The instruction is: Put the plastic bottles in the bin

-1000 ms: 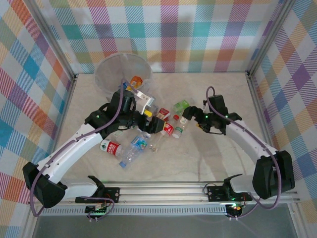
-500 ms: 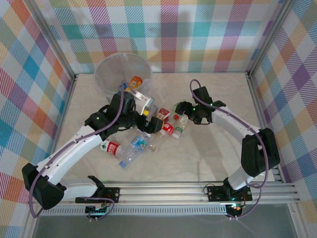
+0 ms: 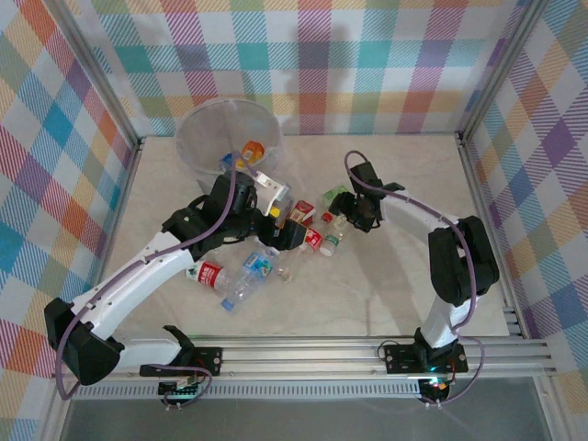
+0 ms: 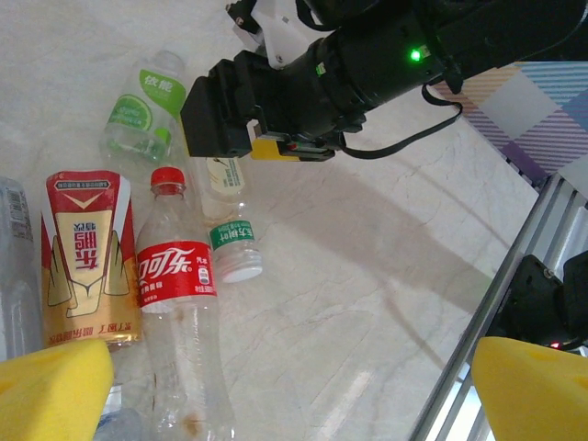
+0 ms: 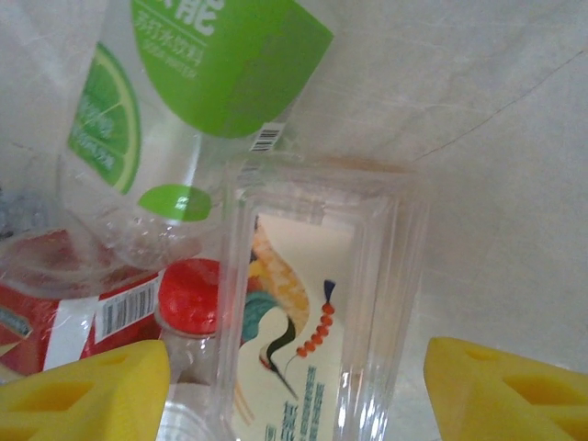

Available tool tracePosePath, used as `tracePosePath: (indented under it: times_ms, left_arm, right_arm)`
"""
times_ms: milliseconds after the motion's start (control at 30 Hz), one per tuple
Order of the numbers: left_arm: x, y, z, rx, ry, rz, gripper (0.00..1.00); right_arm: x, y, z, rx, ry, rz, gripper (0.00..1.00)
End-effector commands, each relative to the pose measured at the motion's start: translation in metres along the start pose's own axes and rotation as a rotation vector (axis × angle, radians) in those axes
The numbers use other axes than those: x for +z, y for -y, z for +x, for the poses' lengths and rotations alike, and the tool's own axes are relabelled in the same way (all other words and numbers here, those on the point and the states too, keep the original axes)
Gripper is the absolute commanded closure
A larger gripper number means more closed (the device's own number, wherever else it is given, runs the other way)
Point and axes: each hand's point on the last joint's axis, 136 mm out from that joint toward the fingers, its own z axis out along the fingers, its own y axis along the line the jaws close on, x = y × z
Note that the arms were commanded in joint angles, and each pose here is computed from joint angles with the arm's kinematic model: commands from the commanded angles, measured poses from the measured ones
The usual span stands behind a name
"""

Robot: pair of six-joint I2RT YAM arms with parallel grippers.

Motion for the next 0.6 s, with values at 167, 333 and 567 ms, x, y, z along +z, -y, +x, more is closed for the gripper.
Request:
tracePosePath:
  times_ms: [167, 333, 567]
  left_arm:
    - [0.005, 0.006, 0.002, 0.026, -0.012, 0.020, 0.00]
    - [0.006, 0.004, 0.002, 0.025, -0.012, 0.009, 0.00]
    - [0.009, 0.005, 0.004, 0.027, -0.021, 0.012, 0.00]
  right_arm:
    - [0.013, -0.005, -0.013, 0.035, 0.024, 0.033, 0.28]
    - [0.020, -0.002, -0.015, 0.039, 0.020, 0.061, 0.28]
    - [0.025, 0.005, -0.017, 0.039, 0.029, 0.099, 0.28]
